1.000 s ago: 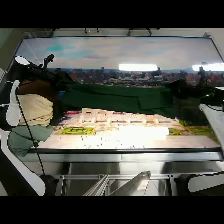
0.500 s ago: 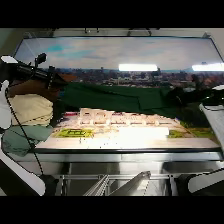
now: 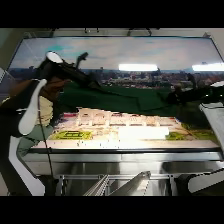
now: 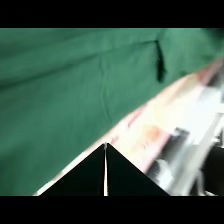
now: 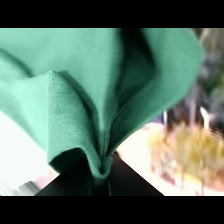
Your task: Fold the shirts.
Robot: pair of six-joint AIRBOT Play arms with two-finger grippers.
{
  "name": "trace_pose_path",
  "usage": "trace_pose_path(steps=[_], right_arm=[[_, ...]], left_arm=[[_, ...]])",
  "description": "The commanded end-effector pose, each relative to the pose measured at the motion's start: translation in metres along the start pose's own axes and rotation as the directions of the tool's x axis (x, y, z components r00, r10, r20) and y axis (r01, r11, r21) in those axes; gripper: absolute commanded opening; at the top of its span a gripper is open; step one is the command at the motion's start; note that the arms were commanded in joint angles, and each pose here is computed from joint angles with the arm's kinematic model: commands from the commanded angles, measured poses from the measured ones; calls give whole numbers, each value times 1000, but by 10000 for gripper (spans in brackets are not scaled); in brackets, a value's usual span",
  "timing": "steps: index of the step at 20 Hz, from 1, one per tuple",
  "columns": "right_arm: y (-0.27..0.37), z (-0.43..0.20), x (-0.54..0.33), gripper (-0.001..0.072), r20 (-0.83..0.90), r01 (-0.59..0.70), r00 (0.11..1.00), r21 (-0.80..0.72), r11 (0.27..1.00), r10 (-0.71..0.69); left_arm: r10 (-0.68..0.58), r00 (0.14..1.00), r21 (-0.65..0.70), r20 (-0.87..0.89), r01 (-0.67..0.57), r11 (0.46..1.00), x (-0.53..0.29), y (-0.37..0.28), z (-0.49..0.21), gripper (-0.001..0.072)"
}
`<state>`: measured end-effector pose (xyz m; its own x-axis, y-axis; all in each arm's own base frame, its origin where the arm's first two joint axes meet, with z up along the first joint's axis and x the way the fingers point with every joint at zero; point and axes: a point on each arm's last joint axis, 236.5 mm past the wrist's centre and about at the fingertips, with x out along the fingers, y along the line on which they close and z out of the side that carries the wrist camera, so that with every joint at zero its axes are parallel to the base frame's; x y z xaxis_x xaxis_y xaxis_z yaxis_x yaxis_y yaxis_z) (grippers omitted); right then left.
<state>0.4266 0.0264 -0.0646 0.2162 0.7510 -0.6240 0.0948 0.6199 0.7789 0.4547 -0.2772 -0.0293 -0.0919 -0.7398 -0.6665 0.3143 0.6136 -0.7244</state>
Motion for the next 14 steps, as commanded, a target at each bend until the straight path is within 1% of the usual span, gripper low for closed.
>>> trace_pose_path(steps=[1, 2, 4, 6, 8, 11, 13, 14], right_arm=[[25, -12, -36, 17, -27, -47, 999, -30, 998, 46], [33, -18, -45, 17, -44, -63, 997, -43, 997, 61], [46, -24, -63, 17, -53, -80, 996, -70, 994, 77], [58, -22, -84, 17, -41, -81, 996, -103, 991, 77], [71, -19, -101, 17, -42, -81, 996, -121, 989, 76], [96, -18, -114, 17, -62, -97, 994, -145, 985, 88], [117, -15, -115, 17, -65, -136, 990, -142, 980, 128], [130, -15, -113, 17, -69, -159, 986, -141, 977, 151]], left_arm=[[37, 999, 73, -9, -37, 997, 93, -26, 8, -1], [50, 998, 57, -30, -48, 997, 112, -30, 7, -2], [125, 991, 46, -40, -123, 991, 140, -27, 9, -2], [129, 992, 32, -8, -129, 991, 160, -35, 13, -1], [125, 992, -35, 20, -125, 992, 171, -32, 14, 0], [58, 998, -103, 25, -55, 993, 180, -40, 10, -1], [2, 998, -103, 59, 4, 995, 175, -59, 21, 0], [-58, 994, -85, 87, 66, 994, 165, -80, 32, 0]])
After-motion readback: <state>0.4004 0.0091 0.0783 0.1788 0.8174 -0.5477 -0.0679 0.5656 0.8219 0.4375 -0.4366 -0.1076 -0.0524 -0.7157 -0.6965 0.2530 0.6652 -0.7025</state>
